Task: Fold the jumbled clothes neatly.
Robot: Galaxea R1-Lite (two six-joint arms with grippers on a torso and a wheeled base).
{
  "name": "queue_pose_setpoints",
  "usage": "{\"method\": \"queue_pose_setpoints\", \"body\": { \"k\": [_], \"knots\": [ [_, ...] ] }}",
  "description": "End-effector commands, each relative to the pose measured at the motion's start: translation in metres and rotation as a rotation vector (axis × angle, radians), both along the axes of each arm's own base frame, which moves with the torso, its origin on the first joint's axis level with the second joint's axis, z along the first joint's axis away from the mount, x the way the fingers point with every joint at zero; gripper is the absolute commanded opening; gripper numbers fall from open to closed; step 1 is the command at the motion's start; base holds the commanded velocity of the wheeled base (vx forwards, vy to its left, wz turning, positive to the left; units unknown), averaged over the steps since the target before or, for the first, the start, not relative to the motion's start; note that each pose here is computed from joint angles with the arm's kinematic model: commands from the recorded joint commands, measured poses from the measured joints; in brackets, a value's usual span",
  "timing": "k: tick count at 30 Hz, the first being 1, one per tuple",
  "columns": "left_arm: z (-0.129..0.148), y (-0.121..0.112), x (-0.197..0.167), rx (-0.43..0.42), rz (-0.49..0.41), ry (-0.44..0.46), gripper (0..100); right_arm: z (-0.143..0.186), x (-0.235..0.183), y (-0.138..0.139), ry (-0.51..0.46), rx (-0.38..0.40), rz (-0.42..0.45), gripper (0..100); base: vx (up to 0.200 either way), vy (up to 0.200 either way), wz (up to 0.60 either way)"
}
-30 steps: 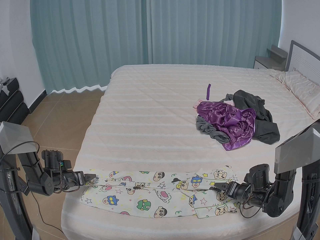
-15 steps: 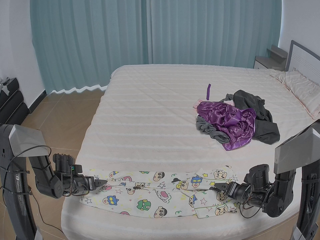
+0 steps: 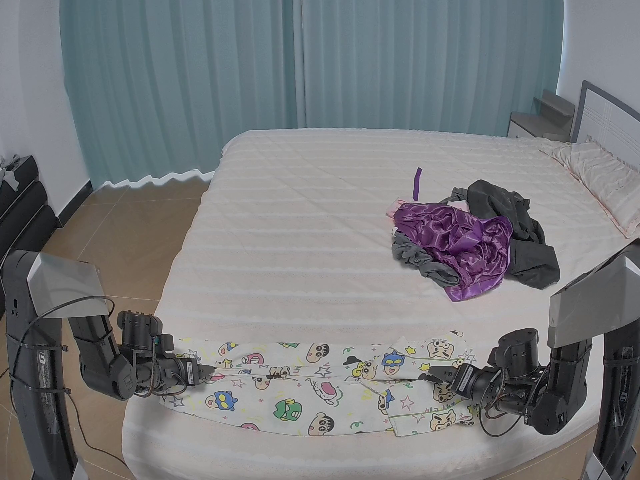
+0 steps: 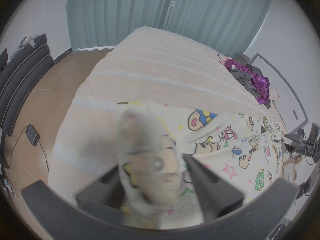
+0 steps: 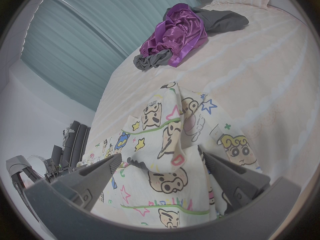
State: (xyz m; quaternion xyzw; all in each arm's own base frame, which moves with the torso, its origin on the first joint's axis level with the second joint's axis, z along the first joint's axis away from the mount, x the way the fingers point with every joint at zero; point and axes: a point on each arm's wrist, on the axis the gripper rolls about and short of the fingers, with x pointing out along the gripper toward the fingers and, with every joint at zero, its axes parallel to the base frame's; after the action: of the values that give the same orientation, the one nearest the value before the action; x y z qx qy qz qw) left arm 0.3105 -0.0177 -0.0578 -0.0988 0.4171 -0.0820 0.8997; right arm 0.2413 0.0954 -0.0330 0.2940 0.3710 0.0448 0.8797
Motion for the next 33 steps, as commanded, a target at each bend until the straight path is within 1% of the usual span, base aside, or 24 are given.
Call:
{"method": "queue_pose_setpoints", "body": {
  "k": [1,8,13,14,16,17,19,22,23,28,30,31,33],
  "knots": [
    [-0.001,-0.004,-0.001,-0.002,-0.012,0.01,0,0.0,0.0,0.0,-0.002,0.001,-0.001,100,0.0,0.0,0.0],
    [0.002,-0.003,0.0,-0.014,-0.004,-0.003,0,0.002,0.001,-0.002,-0.027,0.012,-0.01,100,0.0,0.0,0.0],
    [0.016,0.002,-0.001,-0.021,0.017,-0.03,0,0.003,0.001,-0.002,-0.03,0.013,-0.01,100,0.0,0.0,0.0],
    [0.024,0.007,-0.003,-0.027,0.038,-0.048,0,0.004,0.001,-0.003,-0.033,0.014,-0.011,100,0.0,0.0,0.0],
    [0.028,0.011,-0.003,-0.028,0.051,-0.056,0,0.005,0.001,-0.002,-0.037,0.016,-0.011,100,0.0,0.0,0.0],
    [0.034,0.019,-0.004,-0.027,0.076,-0.064,0,0.006,0.002,-0.004,-0.04,0.017,-0.017,100,0.0,0.0,0.0],
    [0.041,0.025,-0.005,-0.026,0.094,-0.068,0,0.007,0.002,-0.005,-0.046,0.018,-0.021,100,0.0,0.0,0.0],
    [0.056,0.042,-0.009,-0.026,0.149,-0.079,0,0.012,0.003,-0.005,-0.071,0.027,-0.023,100,0.0,0.0,0.0],
    [0.056,0.042,-0.009,-0.026,0.149,-0.079,0,0.012,0.003,-0.005,-0.071,0.027,-0.023,100,0.0,0.0,0.0],
    [0.078,0.071,-0.013,-0.027,0.235,-0.124,0,0.014,0.006,-0.009,-0.081,0.031,-0.043,100,0.0,0.0,0.0],
    [0.08,0.075,-0.014,-0.031,0.244,-0.128,0,0.014,0.006,-0.01,-0.081,0.03,-0.046,100,0.0,0.0,0.0],
    [0.088,0.089,-0.016,-0.033,0.275,-0.146,0,0.014,0.007,-0.011,-0.084,0.031,-0.051,100,0.0,0.0,0.0],
    [0.095,0.103,-0.017,-0.037,0.315,-0.158,0,0.014,0.007,-0.011,-0.082,0.031,-0.052,100,0.0,0.0,0.0]
  ]
}}
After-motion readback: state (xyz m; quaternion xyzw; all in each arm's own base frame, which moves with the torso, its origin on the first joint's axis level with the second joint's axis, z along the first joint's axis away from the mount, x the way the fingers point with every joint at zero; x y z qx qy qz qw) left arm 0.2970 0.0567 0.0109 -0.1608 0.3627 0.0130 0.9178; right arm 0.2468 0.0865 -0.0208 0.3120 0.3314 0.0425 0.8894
